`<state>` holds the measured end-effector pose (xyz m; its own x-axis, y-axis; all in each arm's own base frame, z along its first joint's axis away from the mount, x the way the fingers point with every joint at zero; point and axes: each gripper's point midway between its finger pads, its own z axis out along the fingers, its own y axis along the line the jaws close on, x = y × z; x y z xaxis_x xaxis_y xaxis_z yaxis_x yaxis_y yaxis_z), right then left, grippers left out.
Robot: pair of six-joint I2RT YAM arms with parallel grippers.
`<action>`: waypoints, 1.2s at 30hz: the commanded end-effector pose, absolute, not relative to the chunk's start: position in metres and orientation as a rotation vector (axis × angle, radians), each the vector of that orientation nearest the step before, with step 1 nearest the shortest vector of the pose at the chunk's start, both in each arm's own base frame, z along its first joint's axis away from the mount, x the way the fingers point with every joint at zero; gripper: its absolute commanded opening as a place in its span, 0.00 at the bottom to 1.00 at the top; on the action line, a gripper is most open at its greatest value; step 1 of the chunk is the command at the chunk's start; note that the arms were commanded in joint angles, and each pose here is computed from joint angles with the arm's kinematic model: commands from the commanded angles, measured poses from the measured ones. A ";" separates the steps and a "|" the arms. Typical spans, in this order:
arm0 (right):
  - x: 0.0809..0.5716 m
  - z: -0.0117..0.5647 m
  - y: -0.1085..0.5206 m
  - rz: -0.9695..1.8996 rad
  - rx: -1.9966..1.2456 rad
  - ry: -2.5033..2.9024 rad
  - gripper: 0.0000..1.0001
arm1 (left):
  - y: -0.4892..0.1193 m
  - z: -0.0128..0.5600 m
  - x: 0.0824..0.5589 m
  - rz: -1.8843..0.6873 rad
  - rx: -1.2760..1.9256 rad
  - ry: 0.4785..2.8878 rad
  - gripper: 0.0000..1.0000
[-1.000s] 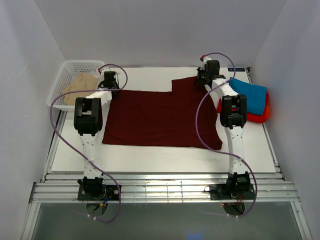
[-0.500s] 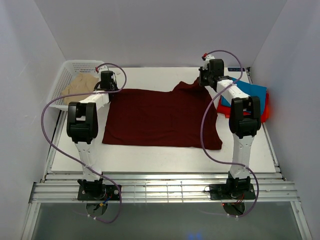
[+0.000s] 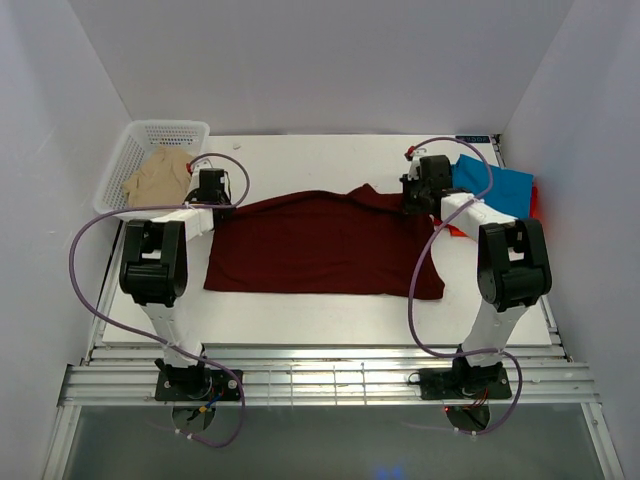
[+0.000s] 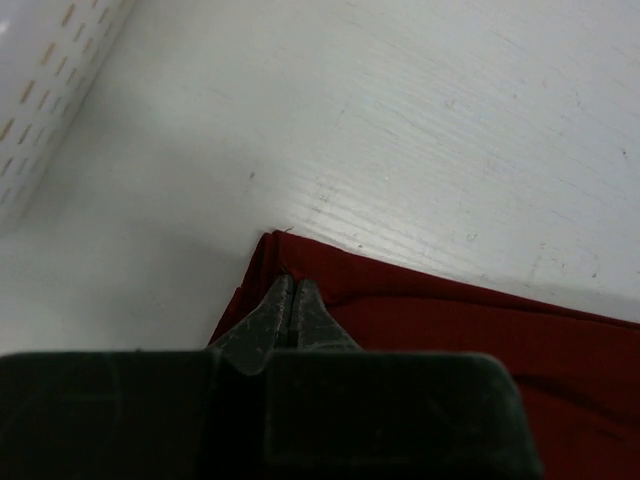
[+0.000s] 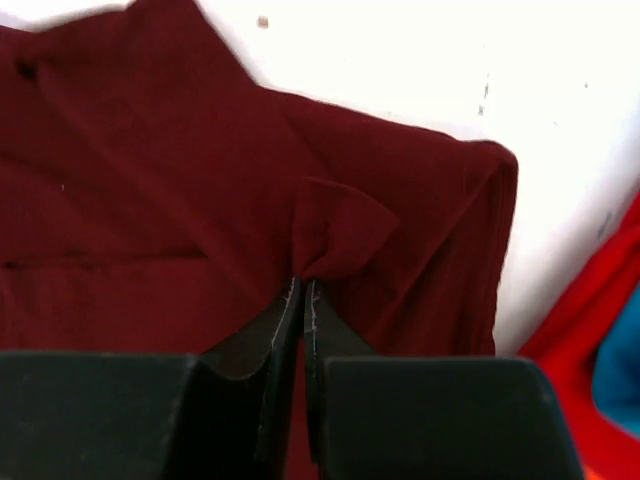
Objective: Fold and stack the t-shirts
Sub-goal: Fold the tshirt
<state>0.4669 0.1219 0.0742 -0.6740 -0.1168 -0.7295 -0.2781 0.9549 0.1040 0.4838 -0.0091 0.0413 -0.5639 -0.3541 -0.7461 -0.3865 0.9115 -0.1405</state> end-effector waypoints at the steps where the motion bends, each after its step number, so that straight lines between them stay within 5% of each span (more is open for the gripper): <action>1: 0.464 0.113 0.120 0.253 -0.243 2.209 0.08 | 0.000 0.086 0.481 0.063 -0.581 2.108 0.00; 18: 0.407 0.130 0.104 0.195 -0.220 2.220 0.08 | 0.015 0.117 0.424 0.082 -0.680 2.019 0.00; 31: 0.370 0.095 0.094 0.116 -0.189 2.370 0.08 | 0.015 0.062 0.380 0.146 -0.782 2.203 0.01; 32: 0.368 0.094 0.093 0.108 -0.181 2.383 0.08 | 0.013 0.060 0.377 0.149 -0.794 2.210 0.07; 33: 0.367 0.090 0.091 0.080 -0.166 2.406 0.14 | 0.016 0.058 0.373 0.175 -0.811 2.213 0.27; 36: 0.365 0.090 0.086 0.014 -0.137 2.436 0.47 | 0.025 0.062 0.363 0.228 -0.874 2.173 0.57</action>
<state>0.3645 0.0949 0.0822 -0.7470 -0.1064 -0.6563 -0.1635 0.9862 0.0263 0.3779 0.0130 0.0551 -0.5202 -0.4903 -0.6993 -0.5804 0.8036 -0.1317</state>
